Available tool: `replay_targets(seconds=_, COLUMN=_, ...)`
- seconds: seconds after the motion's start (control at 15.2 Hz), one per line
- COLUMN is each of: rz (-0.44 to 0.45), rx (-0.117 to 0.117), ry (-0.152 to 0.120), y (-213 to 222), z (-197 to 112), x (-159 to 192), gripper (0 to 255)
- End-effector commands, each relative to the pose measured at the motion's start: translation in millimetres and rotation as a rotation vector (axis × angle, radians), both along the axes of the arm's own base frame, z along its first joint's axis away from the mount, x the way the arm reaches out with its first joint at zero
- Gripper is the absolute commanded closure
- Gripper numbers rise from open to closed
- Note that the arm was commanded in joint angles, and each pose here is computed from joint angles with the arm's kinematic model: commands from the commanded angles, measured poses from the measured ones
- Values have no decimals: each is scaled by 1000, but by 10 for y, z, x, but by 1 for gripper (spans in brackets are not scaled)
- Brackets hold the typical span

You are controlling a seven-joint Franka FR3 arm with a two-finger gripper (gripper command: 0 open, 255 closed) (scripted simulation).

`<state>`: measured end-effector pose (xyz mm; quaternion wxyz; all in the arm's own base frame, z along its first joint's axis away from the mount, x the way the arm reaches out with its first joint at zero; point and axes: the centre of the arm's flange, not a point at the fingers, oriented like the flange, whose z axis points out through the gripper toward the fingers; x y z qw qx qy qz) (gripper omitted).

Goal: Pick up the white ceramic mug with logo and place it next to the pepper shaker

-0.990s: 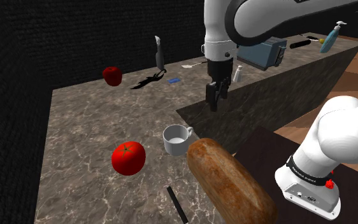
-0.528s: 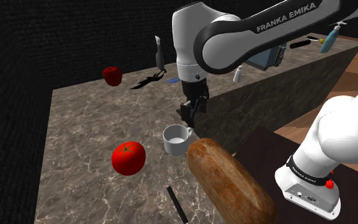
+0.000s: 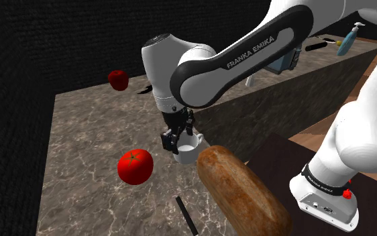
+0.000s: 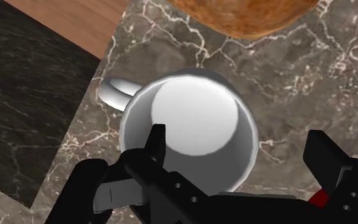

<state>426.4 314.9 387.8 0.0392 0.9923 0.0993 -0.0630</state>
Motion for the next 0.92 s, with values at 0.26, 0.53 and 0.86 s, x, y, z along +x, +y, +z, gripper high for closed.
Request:
replay_targets(seconds=0.26, rz=5, rx=-11, ry=-4, y=195, z=-348, x=70, gripper=0)
replay_targets(seconds=0.53, rz=5, rx=-11, ry=-4, y=176, z=-535, x=48, gripper=0)
replay_targets(seconds=0.86, rz=5, rx=-11, ry=-4, y=176, z=-535, x=48, gripper=0)
